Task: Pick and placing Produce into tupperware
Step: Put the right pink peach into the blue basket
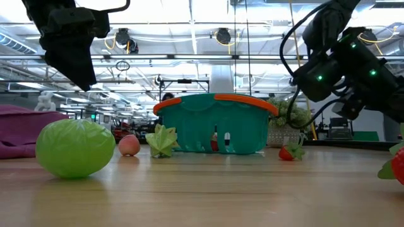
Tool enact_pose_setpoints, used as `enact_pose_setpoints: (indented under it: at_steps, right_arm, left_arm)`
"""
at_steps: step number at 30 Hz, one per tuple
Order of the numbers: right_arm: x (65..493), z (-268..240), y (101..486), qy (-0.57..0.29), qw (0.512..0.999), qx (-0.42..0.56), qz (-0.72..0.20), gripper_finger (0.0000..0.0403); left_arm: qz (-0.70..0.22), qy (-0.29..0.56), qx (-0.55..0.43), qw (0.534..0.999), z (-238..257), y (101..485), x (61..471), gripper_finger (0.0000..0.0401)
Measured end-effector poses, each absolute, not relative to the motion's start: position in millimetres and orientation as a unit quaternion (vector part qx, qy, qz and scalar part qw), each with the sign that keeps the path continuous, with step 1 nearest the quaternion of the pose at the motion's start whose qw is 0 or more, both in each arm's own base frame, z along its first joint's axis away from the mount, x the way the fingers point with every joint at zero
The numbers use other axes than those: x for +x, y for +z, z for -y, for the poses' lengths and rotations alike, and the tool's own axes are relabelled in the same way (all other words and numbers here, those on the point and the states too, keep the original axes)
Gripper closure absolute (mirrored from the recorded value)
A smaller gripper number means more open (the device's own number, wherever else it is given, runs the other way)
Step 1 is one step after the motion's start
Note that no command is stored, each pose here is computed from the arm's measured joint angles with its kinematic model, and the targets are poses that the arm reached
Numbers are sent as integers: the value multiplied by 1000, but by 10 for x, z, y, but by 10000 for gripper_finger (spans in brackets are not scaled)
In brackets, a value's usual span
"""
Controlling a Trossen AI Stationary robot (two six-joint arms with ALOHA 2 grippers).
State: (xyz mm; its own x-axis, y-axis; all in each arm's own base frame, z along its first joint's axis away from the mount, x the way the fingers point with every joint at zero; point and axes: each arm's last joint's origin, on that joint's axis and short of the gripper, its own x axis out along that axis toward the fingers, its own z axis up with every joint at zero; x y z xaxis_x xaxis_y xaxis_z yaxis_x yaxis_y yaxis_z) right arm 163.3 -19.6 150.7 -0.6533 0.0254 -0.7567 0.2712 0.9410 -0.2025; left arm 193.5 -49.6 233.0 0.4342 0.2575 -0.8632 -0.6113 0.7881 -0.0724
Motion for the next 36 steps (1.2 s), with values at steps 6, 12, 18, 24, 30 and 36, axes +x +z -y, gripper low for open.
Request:
enact_pose_setpoints:
  at_steps: [6,12,18,24,30,36]
  right_arm:
    - [1599,226,1474,-140,406,83,-900,234]
    - [1603,227,1456,-139,412,83,-897,234]
    - [1597,226,1449,-135,412,81,-897,234]
    - [1620,223,1428,-130,426,92,-891,234]
    - [1616,221,1415,-128,428,93,-890,234]
    - [1619,221,1412,-126,430,93,-889,234]
  left_arm:
    - [-462,264,-191,825,496,2330,1935,148]
    - [-462,264,-192,825,496,2330,1935,148]
    - [-461,265,-195,824,496,2331,1935,148]
    - [-461,265,-195,824,496,2331,1935,148]
    - [-461,265,-195,824,496,2331,1934,148]
    - [-461,265,-195,824,496,2330,1935,148]
